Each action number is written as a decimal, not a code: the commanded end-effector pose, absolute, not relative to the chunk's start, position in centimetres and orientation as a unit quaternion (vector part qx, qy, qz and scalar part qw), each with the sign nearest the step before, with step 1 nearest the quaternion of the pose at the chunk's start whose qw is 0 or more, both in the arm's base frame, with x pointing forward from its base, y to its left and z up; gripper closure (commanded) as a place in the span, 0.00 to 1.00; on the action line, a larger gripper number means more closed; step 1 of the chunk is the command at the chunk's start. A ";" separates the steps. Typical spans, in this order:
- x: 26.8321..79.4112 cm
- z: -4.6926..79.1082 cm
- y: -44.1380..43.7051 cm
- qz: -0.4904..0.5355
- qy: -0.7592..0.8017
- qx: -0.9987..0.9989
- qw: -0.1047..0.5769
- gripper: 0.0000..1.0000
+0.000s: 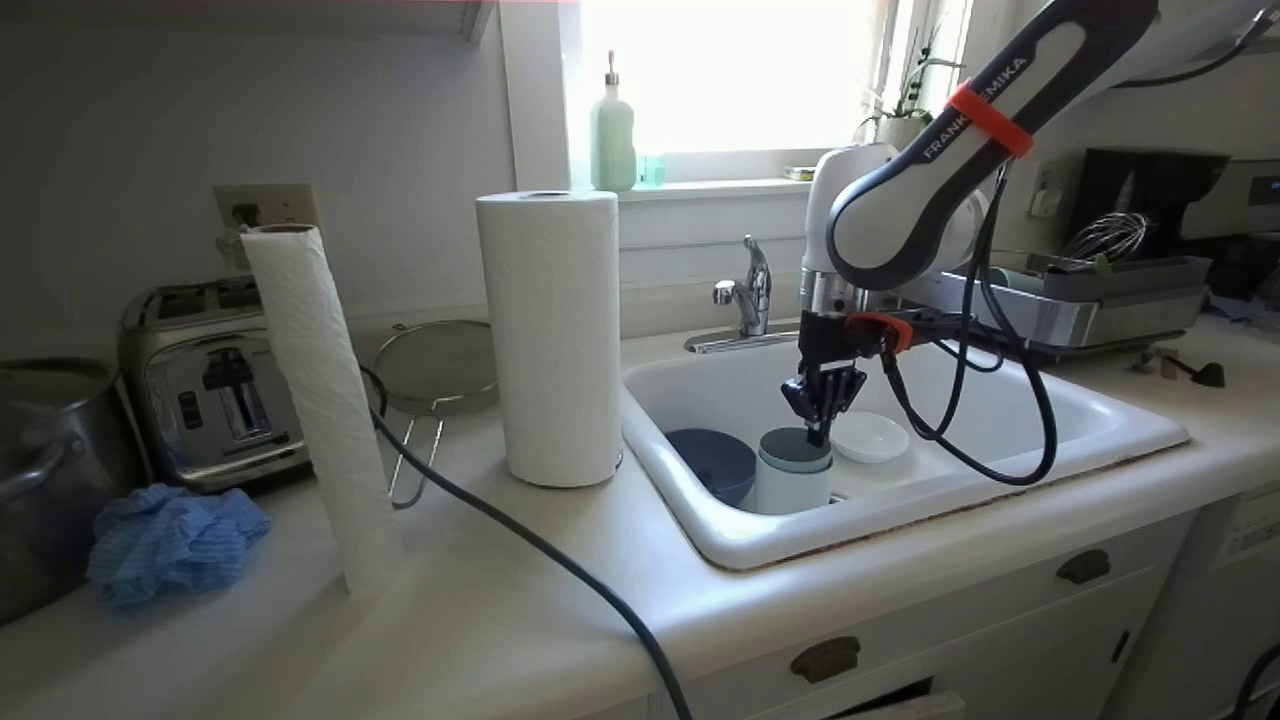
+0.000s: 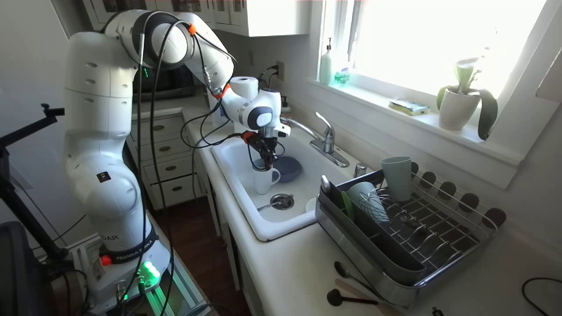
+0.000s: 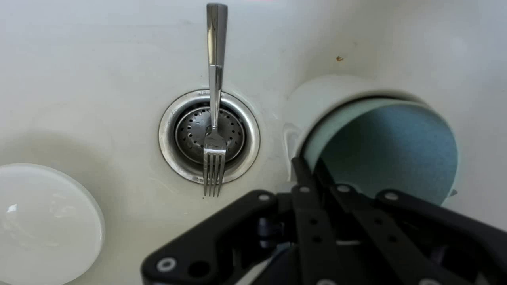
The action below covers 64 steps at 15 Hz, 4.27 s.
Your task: Move the blue cup from the sink to the plate rack
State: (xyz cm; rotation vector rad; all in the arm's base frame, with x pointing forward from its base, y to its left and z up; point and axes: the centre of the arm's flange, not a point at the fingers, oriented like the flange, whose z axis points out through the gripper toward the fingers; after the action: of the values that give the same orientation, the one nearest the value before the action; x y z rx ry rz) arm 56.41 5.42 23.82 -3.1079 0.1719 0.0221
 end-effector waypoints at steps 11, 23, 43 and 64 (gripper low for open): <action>53.5 33.3 6.0 -0.021 -0.016 -0.997 0.068 0.99; 49.7 44.7 5.6 -0.095 0.007 -0.994 0.057 0.99; 49.5 60.9 -13.3 -0.318 0.321 -0.868 -0.206 0.99; 49.2 55.1 -21.5 -0.208 0.510 -0.754 -0.359 0.99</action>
State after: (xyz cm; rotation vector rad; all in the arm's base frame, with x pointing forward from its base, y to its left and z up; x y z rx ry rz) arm 48.74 -21.33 55.24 -3.1310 2.0975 -0.8448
